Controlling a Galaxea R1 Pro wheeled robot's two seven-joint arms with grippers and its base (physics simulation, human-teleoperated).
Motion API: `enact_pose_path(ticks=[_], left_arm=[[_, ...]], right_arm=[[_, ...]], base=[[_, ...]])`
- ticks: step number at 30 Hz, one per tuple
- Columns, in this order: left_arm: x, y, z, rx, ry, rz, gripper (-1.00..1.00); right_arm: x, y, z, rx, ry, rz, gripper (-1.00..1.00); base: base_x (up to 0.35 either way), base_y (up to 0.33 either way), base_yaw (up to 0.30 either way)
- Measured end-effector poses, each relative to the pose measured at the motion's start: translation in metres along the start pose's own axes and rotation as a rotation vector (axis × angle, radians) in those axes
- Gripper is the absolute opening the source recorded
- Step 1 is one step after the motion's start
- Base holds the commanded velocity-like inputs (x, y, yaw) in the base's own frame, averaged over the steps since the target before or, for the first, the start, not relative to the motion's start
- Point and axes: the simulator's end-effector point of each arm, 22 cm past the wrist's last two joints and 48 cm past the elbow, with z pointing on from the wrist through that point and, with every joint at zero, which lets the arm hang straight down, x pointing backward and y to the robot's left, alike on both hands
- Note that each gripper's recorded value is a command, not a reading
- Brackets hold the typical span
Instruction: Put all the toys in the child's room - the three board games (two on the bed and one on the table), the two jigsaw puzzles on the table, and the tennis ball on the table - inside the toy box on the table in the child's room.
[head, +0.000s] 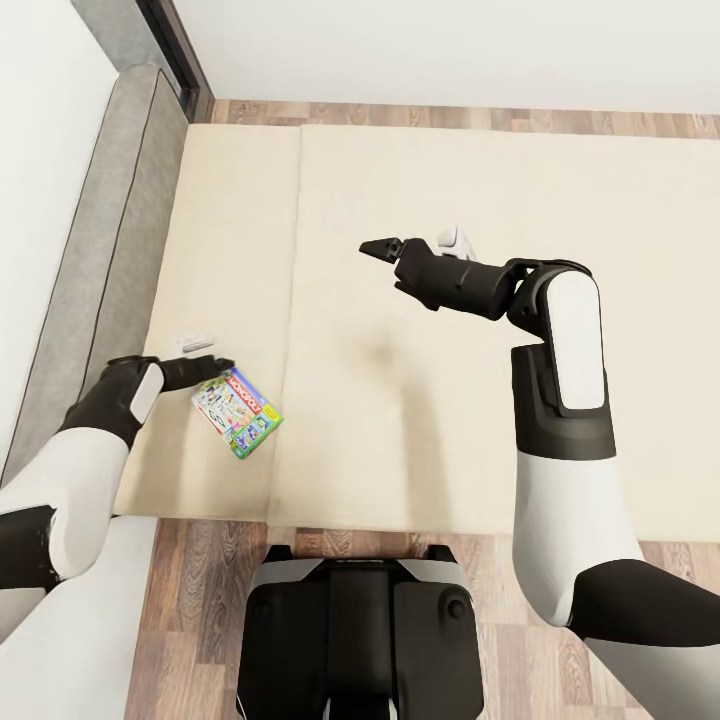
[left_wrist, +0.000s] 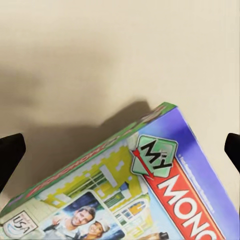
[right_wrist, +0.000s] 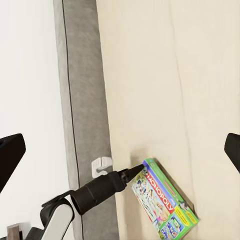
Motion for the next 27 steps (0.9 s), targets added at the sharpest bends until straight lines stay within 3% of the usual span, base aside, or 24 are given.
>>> enact_pose_path(ticks=[19, 27], left_arm=[[0.018, 0.038, 0.002, -0.076, 0.031, -0.008, 1.0], [0.029, 0.043, 0.006, -0.077, 0.039, -0.025, 1.0]], right_arm=[[0.0, 0.0, 0.0, -0.001, 0.0, 0.0, 1.0], [0.0, 0.002, 0.0, -0.002, -0.001, -0.001, 1.0]], base=[[0.0, 0.0, 0.0], [0.0, 0.0, 0.0]])
